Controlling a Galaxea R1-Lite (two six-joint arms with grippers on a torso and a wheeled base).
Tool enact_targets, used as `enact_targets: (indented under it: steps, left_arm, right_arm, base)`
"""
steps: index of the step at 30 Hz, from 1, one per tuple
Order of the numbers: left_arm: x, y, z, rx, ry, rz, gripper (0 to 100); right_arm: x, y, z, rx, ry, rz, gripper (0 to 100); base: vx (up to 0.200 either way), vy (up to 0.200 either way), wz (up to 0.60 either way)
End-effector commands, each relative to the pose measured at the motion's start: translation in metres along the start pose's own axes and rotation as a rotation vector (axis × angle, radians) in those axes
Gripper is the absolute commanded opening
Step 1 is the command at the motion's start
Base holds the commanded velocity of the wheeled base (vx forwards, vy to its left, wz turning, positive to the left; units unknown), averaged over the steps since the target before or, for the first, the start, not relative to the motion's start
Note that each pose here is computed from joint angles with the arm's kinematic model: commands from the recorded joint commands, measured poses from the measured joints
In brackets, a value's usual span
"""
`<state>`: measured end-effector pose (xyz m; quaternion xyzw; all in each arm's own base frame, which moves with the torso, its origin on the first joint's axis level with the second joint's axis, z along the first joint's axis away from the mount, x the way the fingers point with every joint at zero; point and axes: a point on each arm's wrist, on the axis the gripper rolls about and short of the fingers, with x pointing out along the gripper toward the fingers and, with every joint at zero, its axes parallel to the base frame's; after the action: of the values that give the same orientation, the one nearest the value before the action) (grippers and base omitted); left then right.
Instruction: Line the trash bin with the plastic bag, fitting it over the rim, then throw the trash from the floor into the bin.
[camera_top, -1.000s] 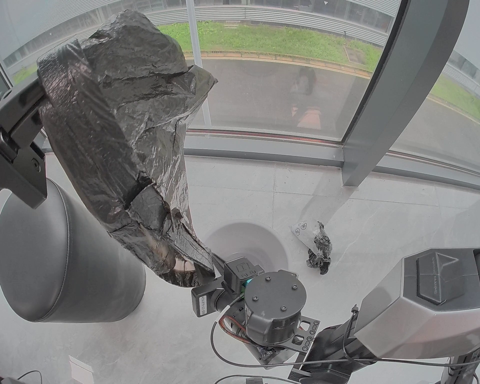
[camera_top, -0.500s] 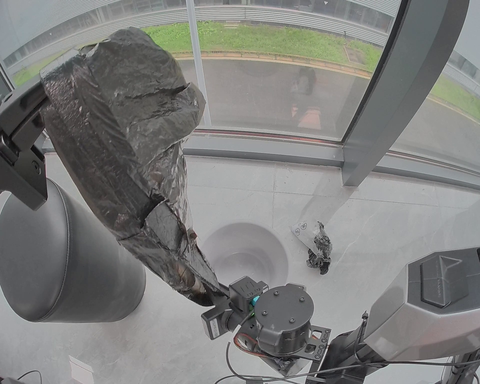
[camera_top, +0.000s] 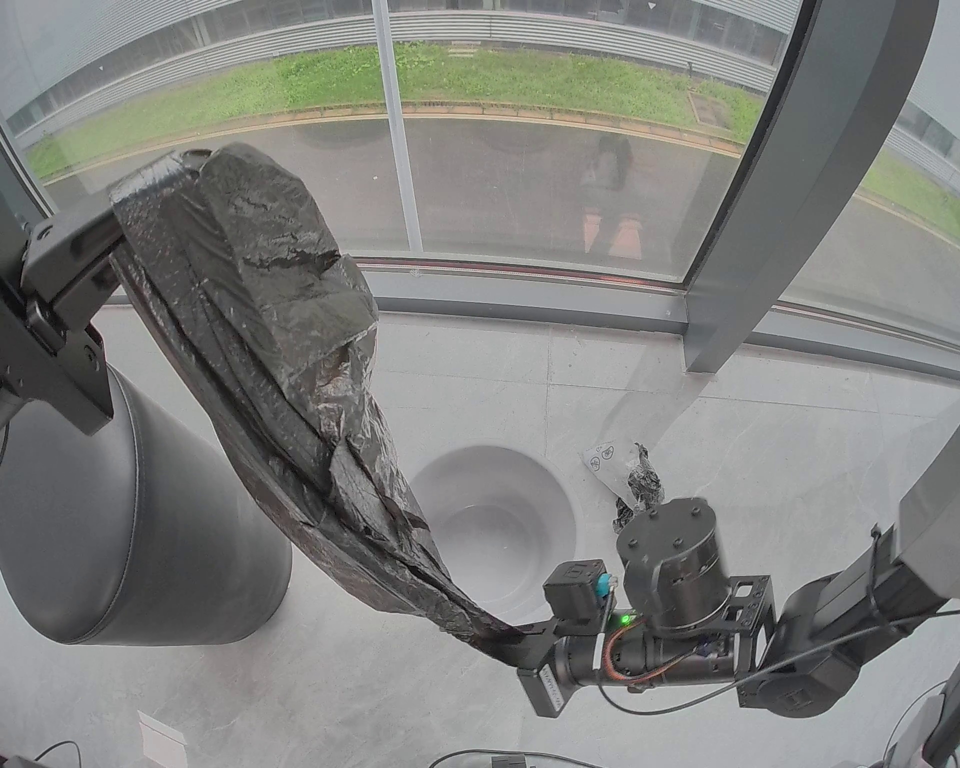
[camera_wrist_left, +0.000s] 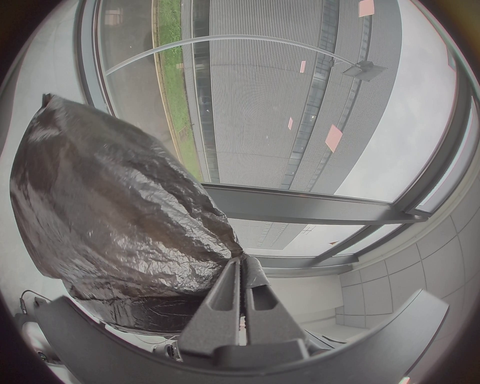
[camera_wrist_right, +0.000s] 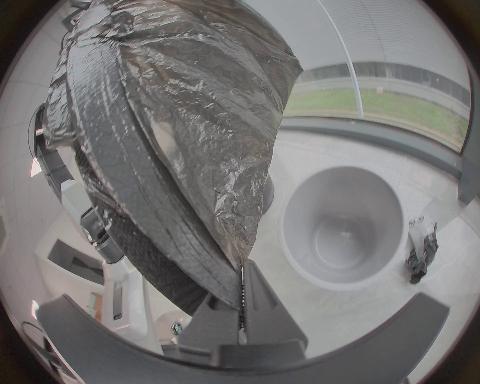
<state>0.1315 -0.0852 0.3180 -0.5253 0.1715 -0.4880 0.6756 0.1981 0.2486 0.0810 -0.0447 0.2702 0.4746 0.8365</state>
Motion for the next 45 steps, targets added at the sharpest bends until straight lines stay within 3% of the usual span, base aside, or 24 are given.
enact_targets:
  steps: [1, 7, 10, 19, 23, 32, 37, 45]
  left_arm:
    - [0.006, 0.022, 0.011, -0.018, -0.036, 0.080, 0]
    - [0.011, 0.042, 0.019, -0.036, 0.007, 0.097, 0]
    - [0.014, 0.062, 0.025, -0.051, 0.014, 0.104, 0]
    - [0.016, 0.096, 0.025, -0.113, 0.030, 0.080, 0]
    - [0.015, 0.100, 0.023, -0.138, 0.033, 0.068, 0]
    - [0.012, 0.107, 0.017, -0.166, 0.064, 0.086, 0]
    - [0.012, 0.110, 0.014, -0.176, 0.086, 0.090, 0]
    - [0.013, 0.117, 0.011, -0.198, 0.130, 0.105, 0]
  right_arm:
    - [-0.037, -0.020, 0.031, 0.057, -0.014, 0.033, 0]
    - [-0.048, -0.015, 0.046, 0.174, 0.001, 0.133, 0]
    - [-0.060, -0.010, 0.057, 0.232, -0.024, 0.225, 0]
    - [-0.075, -0.002, 0.064, 0.271, -0.046, 0.281, 0]
    - [-0.076, -0.001, 0.065, 0.297, -0.034, 0.321, 0]
    - [-0.076, 0.000, 0.059, 0.323, 0.006, 0.328, 0]
    - [-0.084, 0.004, 0.051, 0.334, 0.053, 0.406, 0]
    - [-0.083, 0.004, 0.041, 0.386, 0.091, 0.405, 0]
  base:
    - [0.000, 0.000, 0.00]
    - [0.000, 0.000, 0.00]
    - [0.000, 0.000, 0.00]
    - [0.000, 0.000, 0.00]
    - [0.000, 0.000, 0.00]
    - [0.000, 0.000, 0.00]
    - [0.000, 0.000, 0.00]
    - [0.000, 0.000, 0.00]
